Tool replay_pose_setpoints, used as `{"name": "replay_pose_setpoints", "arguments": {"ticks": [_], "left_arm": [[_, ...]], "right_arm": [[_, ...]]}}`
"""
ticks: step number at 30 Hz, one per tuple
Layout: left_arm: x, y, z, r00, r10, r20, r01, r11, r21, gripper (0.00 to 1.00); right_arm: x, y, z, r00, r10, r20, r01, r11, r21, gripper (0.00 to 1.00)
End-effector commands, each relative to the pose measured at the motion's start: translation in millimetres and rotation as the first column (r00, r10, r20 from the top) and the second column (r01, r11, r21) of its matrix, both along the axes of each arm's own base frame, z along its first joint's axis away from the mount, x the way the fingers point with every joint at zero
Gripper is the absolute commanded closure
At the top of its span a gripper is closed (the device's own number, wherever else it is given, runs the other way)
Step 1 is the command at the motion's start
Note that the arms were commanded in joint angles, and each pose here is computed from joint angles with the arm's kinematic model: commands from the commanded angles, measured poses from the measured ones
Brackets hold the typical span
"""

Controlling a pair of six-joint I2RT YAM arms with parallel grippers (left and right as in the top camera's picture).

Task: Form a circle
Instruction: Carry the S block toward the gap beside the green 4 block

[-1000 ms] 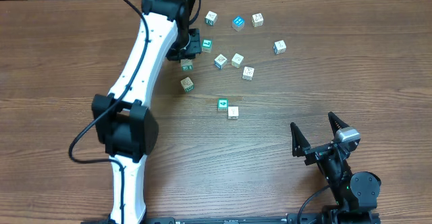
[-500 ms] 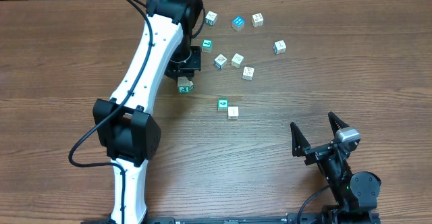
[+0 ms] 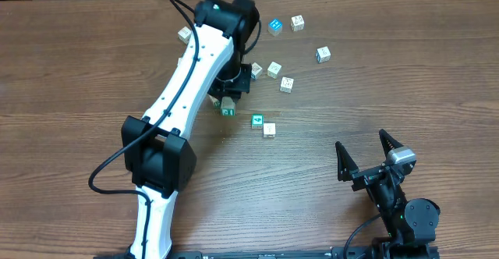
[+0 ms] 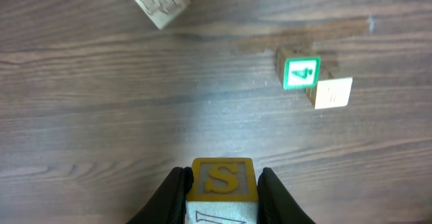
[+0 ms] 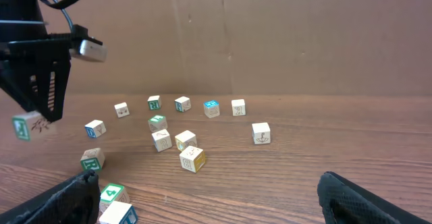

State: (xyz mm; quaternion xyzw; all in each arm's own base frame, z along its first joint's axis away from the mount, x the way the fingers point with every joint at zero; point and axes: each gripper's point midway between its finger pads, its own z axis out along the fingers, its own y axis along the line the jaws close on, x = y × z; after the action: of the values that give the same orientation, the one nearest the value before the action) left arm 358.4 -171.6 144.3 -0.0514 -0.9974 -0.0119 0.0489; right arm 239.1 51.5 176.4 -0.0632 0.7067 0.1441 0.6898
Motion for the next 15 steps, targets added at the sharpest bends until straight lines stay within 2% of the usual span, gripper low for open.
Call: {"name": "replay_pose_setpoints", "arguments": {"ticks": [1,7,15], "left_arm": [[-19,3,16,0.999,-0.034,0.004,0.034,0.999,-0.008,0.82],[-53,20,14,0.998,-0.026,-0.051,0.027,0.999,0.021,0.84],[-52,15,-7,1.0,0.024,-0.021,-0.023,1.0,0.015,0.83]], "right_arm": [[1,-2,-1,1.0,-0.01,0.006,0.01,1.0,-0.005,0.0],[1,-2,-1,1.0,-0.01,0.006,0.01,1.0,-0.005,0.0],[1,-2,-1,1.0,-0.01,0.006,0.01,1.0,-0.004,0.0]]}}
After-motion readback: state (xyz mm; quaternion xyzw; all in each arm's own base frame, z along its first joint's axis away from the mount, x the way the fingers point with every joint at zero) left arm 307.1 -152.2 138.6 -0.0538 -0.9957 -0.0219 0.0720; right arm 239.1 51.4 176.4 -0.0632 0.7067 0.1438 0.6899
